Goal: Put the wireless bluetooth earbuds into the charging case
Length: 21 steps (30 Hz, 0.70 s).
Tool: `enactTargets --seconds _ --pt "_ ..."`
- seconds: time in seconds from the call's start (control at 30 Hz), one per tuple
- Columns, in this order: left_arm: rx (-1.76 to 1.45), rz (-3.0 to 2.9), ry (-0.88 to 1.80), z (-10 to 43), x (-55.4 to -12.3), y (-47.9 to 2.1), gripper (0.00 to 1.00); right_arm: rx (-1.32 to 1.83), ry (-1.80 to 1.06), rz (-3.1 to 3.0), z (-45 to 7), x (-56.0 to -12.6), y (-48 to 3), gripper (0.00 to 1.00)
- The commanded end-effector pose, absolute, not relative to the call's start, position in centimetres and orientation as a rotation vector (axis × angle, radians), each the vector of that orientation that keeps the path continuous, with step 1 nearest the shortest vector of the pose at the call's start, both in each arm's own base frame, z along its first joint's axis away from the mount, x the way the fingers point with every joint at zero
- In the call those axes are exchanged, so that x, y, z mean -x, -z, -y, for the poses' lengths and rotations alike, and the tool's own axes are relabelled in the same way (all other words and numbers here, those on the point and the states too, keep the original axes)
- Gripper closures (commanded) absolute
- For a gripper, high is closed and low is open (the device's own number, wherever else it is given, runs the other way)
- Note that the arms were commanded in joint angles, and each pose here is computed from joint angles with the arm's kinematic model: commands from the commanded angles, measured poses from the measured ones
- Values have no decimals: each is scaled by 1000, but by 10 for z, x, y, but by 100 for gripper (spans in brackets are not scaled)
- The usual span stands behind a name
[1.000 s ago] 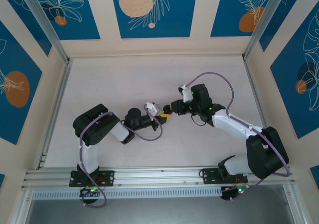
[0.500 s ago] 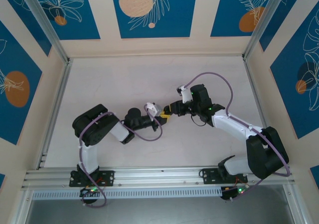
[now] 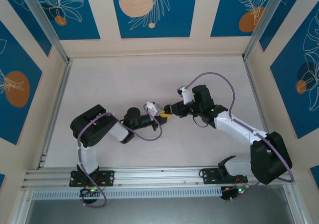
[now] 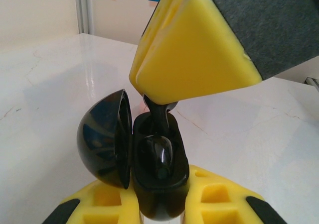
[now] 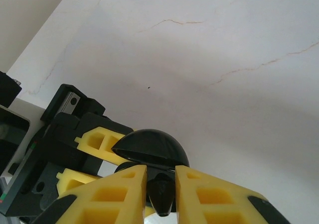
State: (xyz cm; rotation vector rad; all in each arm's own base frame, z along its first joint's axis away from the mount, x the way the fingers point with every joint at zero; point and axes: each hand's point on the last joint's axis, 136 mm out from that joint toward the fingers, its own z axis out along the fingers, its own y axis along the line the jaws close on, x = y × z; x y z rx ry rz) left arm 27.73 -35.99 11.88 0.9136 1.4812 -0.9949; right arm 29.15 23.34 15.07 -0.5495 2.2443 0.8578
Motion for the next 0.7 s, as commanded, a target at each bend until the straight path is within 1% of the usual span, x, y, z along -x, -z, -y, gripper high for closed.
enactTargets --seconds 0.0,0.23,0.37,0.67 --pt "-939 -1367 1019 365 -270 -145 84 583 -875 -2253 -234 -282 -147 75" --pt "-954 -1350 1033 367 -267 -148 84 579 -869 -2247 -233 -283 -149 67" --pt "-961 -1347 1037 367 -266 -148 84 569 -879 -2219 -230 -281 -159 65" --pt "-1051 -1289 1063 369 -251 -148 84 529 -1100 -2141 -218 -274 -195 61"
